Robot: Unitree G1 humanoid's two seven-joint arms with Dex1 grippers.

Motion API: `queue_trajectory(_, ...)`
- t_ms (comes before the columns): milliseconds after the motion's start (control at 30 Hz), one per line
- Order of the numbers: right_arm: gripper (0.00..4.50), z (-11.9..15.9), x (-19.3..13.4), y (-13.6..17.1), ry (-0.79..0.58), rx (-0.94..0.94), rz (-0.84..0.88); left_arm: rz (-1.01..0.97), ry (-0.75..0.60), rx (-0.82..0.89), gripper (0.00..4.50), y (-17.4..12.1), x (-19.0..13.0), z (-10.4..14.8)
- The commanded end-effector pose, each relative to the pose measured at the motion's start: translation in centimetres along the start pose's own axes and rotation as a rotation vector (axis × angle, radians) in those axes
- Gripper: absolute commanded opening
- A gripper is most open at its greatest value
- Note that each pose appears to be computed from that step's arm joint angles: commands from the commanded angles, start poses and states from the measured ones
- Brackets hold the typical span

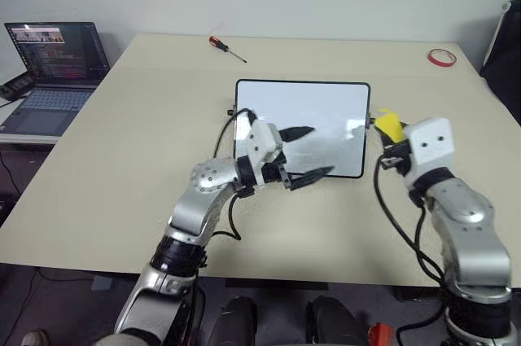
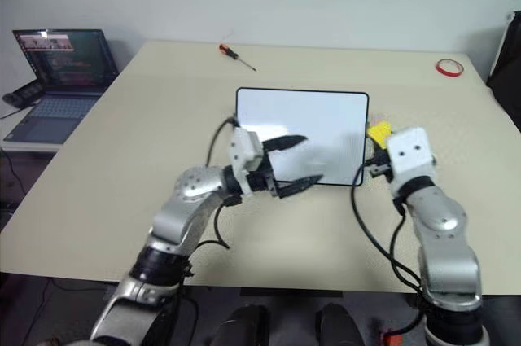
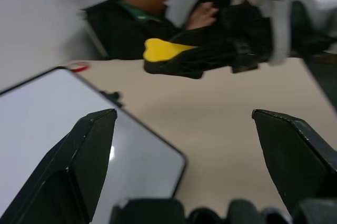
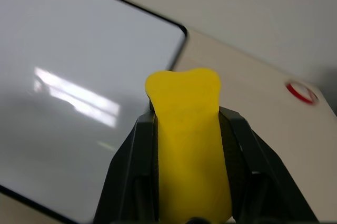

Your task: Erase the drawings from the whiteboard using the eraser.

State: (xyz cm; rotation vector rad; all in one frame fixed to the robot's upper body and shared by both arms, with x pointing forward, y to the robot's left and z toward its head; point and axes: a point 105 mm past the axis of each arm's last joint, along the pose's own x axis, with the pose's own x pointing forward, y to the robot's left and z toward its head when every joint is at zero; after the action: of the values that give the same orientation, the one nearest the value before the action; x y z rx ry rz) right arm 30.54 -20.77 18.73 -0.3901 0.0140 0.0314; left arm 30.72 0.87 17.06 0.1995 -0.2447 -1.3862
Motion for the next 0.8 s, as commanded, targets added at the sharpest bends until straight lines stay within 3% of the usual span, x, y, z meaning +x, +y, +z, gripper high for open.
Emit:
queue_trajectory(33,1.20,-1.3,-1.3,-1.7,0.087,0.093,-0.092,-0.164,-0.021,0.011,4.50,-1.1,1.6,-0.4)
queue_trajectory(333,1.20,-6.3,-1.7,-0.7,0.257,0.321,-0.110,-0.207,0.017,0.043,4.50,-1.6,4.6,-3.2)
queue_trajectory(533,1.20,-7.5,-0.9,0.0,0.275,0.350,-0.097,-0.166,0.067,0.079,4.50,-1.5,4.5,-4.6)
queue_trajectory(800,1.20,-8.0,0.0,0.8,0.286,0.374,-0.068,-0.131,0.075,0.101,4.50,-1.0,4.1,-4.2)
